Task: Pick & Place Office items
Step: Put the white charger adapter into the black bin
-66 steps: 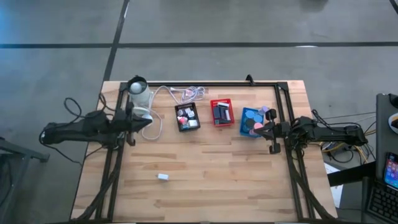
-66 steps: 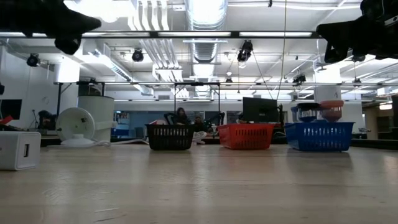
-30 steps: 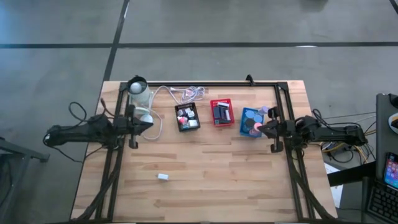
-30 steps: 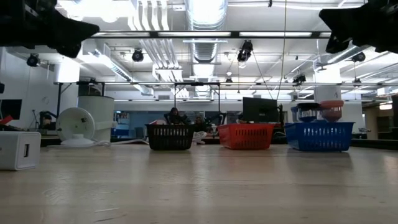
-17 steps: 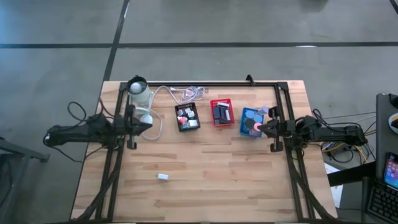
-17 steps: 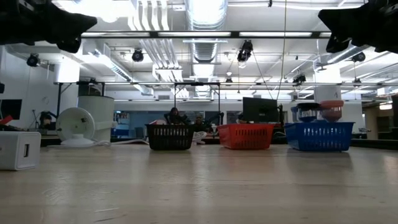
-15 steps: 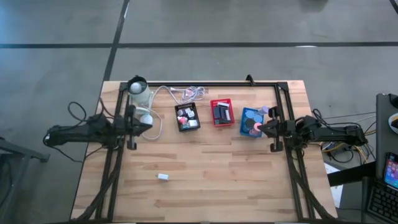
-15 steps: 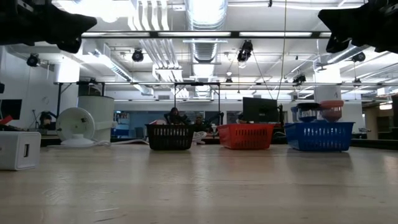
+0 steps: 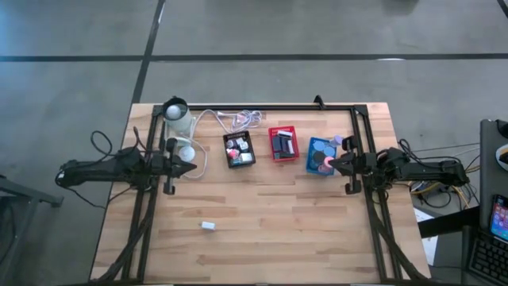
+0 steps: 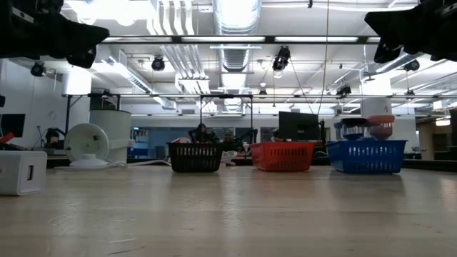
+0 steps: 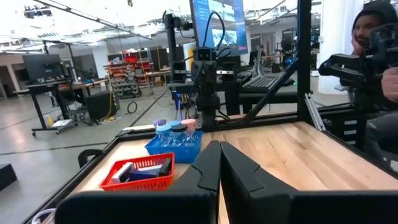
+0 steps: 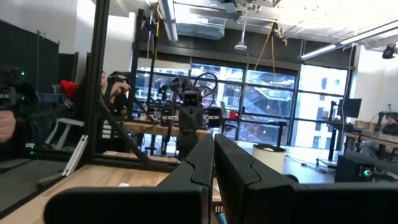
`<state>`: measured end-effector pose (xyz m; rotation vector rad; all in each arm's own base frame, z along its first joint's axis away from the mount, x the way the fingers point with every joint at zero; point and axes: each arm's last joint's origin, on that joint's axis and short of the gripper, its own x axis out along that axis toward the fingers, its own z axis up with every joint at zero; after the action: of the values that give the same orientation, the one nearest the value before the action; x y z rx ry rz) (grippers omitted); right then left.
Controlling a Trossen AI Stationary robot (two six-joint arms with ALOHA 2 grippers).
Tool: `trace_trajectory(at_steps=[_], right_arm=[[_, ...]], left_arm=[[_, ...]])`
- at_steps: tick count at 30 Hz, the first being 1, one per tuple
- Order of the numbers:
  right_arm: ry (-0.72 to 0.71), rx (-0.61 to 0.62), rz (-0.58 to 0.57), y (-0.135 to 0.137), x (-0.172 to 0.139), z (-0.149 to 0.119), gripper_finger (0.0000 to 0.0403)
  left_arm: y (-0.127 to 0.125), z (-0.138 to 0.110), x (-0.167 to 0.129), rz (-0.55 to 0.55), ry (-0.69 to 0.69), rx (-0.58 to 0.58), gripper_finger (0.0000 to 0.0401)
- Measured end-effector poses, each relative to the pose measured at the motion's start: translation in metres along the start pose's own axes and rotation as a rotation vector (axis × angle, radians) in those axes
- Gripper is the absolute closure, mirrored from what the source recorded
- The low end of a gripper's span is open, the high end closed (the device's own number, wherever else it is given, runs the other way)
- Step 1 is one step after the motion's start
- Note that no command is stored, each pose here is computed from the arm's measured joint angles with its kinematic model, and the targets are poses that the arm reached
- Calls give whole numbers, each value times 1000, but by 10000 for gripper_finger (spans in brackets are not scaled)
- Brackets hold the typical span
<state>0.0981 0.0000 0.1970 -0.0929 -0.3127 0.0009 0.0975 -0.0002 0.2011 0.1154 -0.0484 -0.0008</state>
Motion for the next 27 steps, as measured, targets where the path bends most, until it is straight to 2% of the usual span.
trace_trajectory(at_steps=[10,20,27], right_arm=[[50,13,-28,0,0,-5,394],[58,7,-48,-1,0,-5,394],[58,7,-48,-1,0,-5,394]], left_arm=[[-1,0,0,-29,-2,40,395],[-1,1,0,-43,-7,-7,392],[0,14,-1,-40,-36,-19,398]])
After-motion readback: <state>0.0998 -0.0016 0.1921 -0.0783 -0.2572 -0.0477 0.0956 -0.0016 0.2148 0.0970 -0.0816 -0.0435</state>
